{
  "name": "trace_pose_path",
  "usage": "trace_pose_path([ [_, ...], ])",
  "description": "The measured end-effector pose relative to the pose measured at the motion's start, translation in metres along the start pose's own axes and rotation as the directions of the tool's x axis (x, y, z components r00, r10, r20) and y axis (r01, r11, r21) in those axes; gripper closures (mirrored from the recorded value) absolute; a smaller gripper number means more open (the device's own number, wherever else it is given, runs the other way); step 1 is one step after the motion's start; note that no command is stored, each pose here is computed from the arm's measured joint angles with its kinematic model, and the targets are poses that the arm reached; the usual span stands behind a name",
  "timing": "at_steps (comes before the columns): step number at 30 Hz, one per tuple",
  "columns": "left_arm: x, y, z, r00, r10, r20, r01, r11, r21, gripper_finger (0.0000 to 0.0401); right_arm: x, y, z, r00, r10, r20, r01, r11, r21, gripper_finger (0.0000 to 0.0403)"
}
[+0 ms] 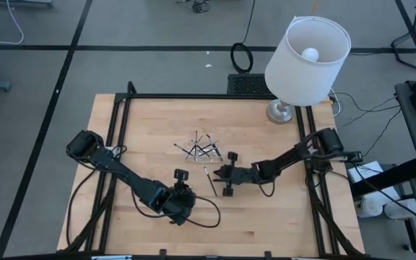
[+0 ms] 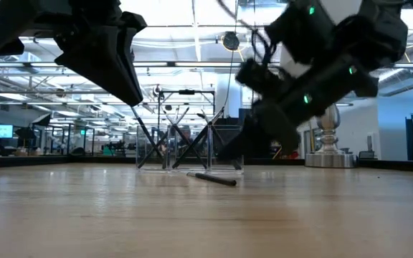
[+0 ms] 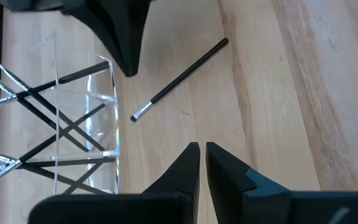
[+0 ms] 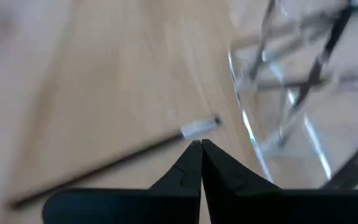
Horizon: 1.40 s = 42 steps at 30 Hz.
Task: Pick & Place Makeup Supplies
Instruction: Put the makeup brush into the transparent organizer
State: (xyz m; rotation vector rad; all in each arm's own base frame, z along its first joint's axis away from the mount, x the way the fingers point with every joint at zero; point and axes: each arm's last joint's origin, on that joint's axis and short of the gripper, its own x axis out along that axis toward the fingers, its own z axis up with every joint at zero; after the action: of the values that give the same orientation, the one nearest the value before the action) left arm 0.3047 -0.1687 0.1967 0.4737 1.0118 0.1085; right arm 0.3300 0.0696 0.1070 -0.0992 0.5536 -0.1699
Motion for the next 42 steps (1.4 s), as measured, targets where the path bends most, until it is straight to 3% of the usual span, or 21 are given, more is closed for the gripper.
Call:
trace_pose_path([
  [7, 0.000, 0.000, 0.000, 1.000, 0.000, 0.001, 0.000, 1.000, 0.010, 0.0364, 0.020, 0.004, -0.007, 0.999, -0.001, -0.032, 0.000, 1.000, -0.020, 0.0403],
  [13, 0.000, 0.000, 0.000, 1.000, 0.000, 0.000, 0.000, 1.000, 0.014, 0.0364, 0.035, 0.013, -0.003, 0.998, 0.064, -0.026, -0.066, 0.994, -0.088, 0.0403],
  [20, 0.000, 0.000, 0.000, 1.000, 0.000, -0.001, 0.000, 1.000, 0.008, 0.0364, 0.035, 0.016, 0.000, 0.989, 0.143, -0.032, -0.146, 0.982, -0.122, 0.0403],
  [25, 0.000, 0.000, 0.000, 1.000, 0.000, -0.002, 0.000, 1.000, 0.007, 0.0364, 0.031, 0.025, 0.000, 0.970, 0.237, -0.045, -0.242, 0.957, -0.158, 0.0403],
  [34, 0.000, 0.000, 0.000, 1.000, -0.003, -0.003, 0.003, 1.000, -0.019, 0.0364, 0.026, 0.038, -0.002, 0.946, 0.319, -0.061, -0.324, 0.915, -0.241, 0.0403],
  [42, 0.006, -0.007, -0.009, 0.988, -0.147, -0.043, 0.144, 0.987, -0.074, 0.0364, 0.021, 0.045, 0.000, 0.928, 0.369, -0.050, -0.365, 0.878, -0.311, 0.0403],
])
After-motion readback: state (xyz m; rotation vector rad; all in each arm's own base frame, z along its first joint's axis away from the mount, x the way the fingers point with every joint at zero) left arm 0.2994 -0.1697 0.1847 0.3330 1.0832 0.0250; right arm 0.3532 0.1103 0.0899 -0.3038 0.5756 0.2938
